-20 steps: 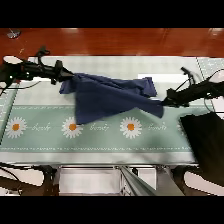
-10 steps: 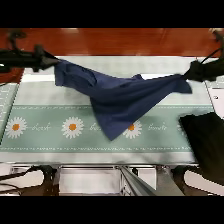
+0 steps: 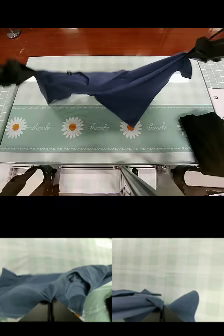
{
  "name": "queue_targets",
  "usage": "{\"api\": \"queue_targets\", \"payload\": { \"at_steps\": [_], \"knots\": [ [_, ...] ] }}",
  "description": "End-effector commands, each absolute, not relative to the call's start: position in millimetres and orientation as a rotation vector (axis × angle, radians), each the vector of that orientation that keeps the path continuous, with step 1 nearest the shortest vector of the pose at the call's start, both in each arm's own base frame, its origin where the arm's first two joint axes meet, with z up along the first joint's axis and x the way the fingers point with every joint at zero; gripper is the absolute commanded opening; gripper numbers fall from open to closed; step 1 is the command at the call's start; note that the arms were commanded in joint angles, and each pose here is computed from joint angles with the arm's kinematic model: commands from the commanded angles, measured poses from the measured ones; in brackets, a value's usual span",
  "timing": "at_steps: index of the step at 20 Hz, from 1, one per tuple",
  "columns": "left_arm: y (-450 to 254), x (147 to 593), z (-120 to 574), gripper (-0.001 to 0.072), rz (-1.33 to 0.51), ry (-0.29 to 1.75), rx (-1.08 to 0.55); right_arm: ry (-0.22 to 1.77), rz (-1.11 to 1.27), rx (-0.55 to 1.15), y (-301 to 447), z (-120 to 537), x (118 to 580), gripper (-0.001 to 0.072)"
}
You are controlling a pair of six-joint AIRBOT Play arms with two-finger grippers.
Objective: Fold the shirts.
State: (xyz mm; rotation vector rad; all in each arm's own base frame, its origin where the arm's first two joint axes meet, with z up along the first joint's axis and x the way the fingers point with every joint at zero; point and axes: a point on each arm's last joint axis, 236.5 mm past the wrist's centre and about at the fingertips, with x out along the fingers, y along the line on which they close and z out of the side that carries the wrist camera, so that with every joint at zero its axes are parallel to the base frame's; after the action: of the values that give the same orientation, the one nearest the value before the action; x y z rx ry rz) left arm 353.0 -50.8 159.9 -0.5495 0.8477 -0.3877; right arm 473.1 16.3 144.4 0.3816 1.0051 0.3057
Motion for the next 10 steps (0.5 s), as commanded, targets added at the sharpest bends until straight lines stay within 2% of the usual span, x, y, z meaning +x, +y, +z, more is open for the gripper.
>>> {"api": "queue_targets", "payload": {
  "at_steps": [1, 4, 10],
  "knots": [
    [-42.3, 331.5, 93.7, 0.0029, -0.274, 0.905, -0.608, 1.057, 0.336, 0.405, 34.4, 96.0, 510.6, 0.0015],
    [-20.1, 344.3, 38.3, 0.0029, -0.138, 0.903, -0.671, 1.128, 0.349, 0.426, 58.6, 37.5, 534.7, 0.0016],
    [7.0, 369.1, -54.0, 0.0030, -0.015, 1.031, -0.719, 1.241, 0.336, 0.523, 89.4, -35.8, 552.2, 0.0019]
  ]
}}
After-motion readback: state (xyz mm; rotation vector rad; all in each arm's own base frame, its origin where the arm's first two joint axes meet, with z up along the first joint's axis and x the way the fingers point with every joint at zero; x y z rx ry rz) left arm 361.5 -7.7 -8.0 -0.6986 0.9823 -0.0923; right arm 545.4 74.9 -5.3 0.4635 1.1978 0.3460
